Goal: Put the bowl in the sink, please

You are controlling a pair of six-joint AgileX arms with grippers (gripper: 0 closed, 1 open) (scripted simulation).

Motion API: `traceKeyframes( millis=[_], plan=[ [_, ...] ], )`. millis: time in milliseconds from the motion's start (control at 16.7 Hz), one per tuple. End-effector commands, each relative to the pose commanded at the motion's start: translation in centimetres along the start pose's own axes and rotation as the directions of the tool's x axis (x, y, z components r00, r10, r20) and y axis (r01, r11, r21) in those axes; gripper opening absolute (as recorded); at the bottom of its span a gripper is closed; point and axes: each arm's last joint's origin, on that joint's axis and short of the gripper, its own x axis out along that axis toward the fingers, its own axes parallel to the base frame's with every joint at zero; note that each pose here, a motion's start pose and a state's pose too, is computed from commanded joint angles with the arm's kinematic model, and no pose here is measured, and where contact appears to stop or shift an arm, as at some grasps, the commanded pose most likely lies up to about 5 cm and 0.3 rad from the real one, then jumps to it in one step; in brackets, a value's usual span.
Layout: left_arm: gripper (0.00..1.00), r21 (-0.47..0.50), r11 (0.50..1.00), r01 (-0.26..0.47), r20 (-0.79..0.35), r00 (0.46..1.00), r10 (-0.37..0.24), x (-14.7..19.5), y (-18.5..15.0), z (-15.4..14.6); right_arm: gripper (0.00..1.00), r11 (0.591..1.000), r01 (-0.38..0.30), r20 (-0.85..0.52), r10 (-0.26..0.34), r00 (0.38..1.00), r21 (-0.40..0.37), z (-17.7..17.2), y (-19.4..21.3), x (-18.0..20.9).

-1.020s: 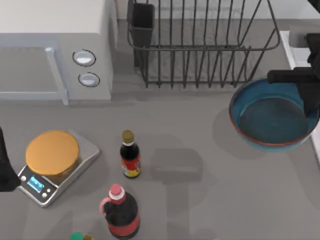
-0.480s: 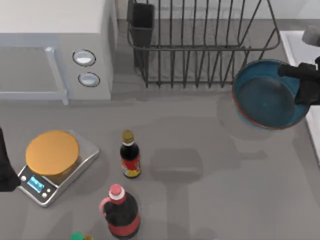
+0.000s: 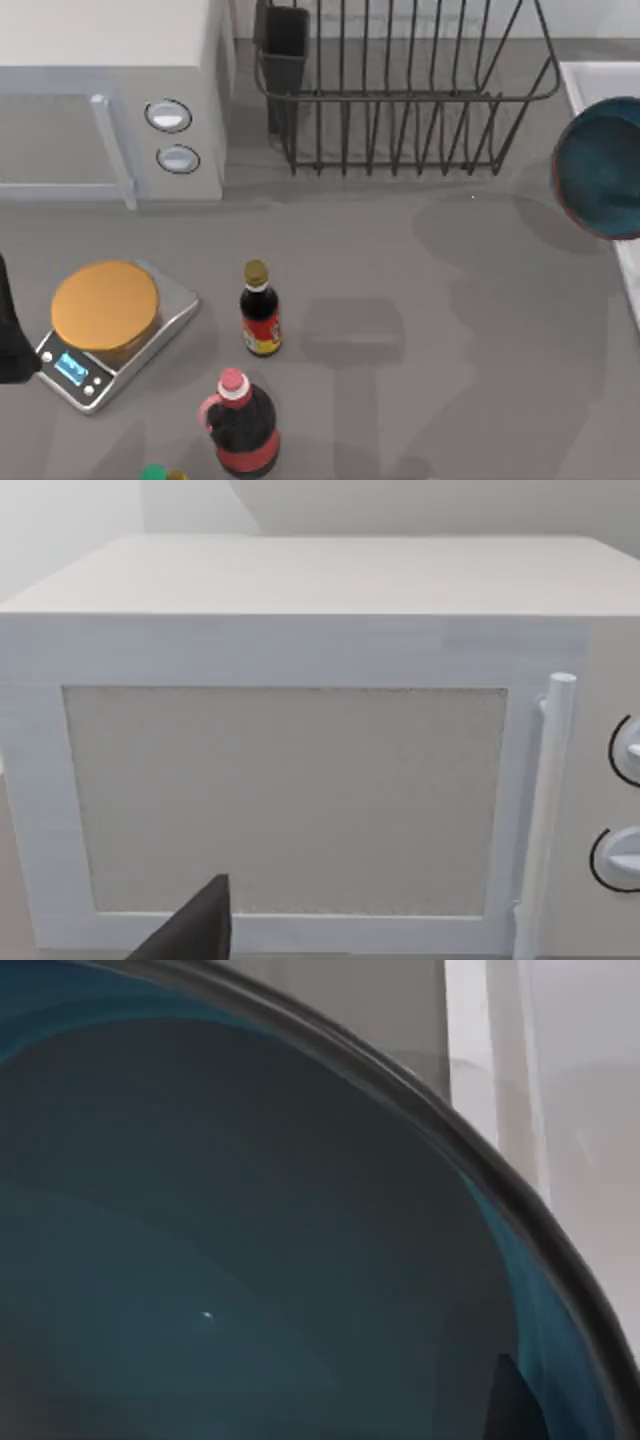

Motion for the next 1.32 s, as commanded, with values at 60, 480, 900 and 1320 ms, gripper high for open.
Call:
traceKeyframes(
  millis=[60, 480, 900, 1320],
  plan=[
    [1.0, 0.0, 1.0, 0.0, 0.0, 1.0, 0.0, 0.0, 0.0, 0.0, 0.0, 1.0, 0.002, 0.079, 0.0, 0.997, -0.019, -0.3, -1.2, -0.5],
    [1.0, 0.0, 1.0, 0.0, 0.0, 1.0, 0.0, 0.0, 0.0, 0.0, 0.0, 0.968, 0.163, 0.586, -0.022, 0.81, -0.189, 0.4, -5.8, -7.4],
    [1.0, 0.0, 1.0, 0.0, 0.0, 1.0, 0.0, 0.0, 0.0, 0.0, 0.0, 0.934, 0.274, 0.728, -0.021, 0.685, -0.23, 1.5, -6.4, -10.9],
    [1.0, 0.0, 1.0, 0.0, 0.0, 1.0, 0.0, 0.0, 0.0, 0.0, 0.0, 0.936, 0.265, 0.721, -0.019, 0.693, -0.23, 1.0, -7.2, -9.5]
  ],
)
